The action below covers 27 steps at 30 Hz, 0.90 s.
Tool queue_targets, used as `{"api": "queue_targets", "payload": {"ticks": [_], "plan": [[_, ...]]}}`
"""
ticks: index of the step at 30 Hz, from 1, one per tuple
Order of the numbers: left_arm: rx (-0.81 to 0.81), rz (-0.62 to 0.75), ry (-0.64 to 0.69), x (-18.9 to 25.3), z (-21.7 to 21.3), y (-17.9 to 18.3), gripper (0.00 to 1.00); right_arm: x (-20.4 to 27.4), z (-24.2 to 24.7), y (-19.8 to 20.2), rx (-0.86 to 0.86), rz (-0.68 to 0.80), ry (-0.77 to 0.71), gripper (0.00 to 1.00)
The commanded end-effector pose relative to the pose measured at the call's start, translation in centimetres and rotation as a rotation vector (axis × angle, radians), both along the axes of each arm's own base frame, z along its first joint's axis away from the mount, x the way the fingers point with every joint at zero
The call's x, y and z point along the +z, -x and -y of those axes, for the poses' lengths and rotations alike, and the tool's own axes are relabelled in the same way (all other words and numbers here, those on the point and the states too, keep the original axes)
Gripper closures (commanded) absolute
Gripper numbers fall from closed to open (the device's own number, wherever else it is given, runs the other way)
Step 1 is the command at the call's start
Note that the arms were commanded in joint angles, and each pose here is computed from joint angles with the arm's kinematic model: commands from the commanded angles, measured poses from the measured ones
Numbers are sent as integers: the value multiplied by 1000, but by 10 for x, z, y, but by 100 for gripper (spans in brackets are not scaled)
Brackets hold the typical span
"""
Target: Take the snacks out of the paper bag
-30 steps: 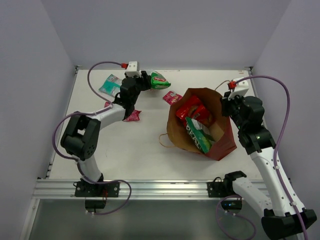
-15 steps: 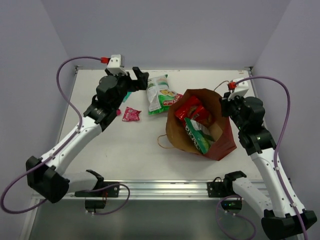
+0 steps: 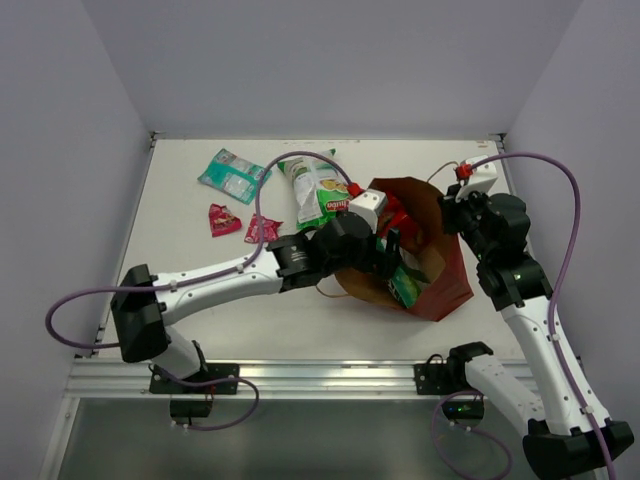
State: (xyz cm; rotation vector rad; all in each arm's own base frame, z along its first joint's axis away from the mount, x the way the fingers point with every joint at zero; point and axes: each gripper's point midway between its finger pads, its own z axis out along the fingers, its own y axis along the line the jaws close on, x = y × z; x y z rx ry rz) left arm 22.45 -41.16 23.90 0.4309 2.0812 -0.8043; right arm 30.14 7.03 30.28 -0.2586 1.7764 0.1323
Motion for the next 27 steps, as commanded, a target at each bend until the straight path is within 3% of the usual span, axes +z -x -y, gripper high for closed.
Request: {"api": "queue_targets", "payload": {"ticks": [1,8,11,14,15,17,18,20,24,27], "plan": [[49,-32,30,14,15,-3,0,44,-7,1,36,139,-45,99],[37,-93,-43,-28,44,-10,1,45,-7,2,36,149,-48,99],[24,-111,-56,-39,52,-10,8,44,-6,3,31,151,-46,99],[42,-100,-52,-33,48,-13,33,46,-3,4,17,161,-43,99],[51,-94,-51,-31,46,-14,51,47,-3,4,17,164,-44,99],[68,-76,-42,-22,40,-15,66,45,-3,4,17,161,-44,99],[75,-70,-43,-20,37,-16,82,45,-3,4,20,158,-44,99],[85,-43,-32,-7,32,-17,100,43,-4,3,23,151,-46,99],[79,22,19,33,25,-18,100,43,-3,3,14,153,-44,100],[80,110,89,95,11,-17,100,42,0,3,2,152,-38,100]]}}
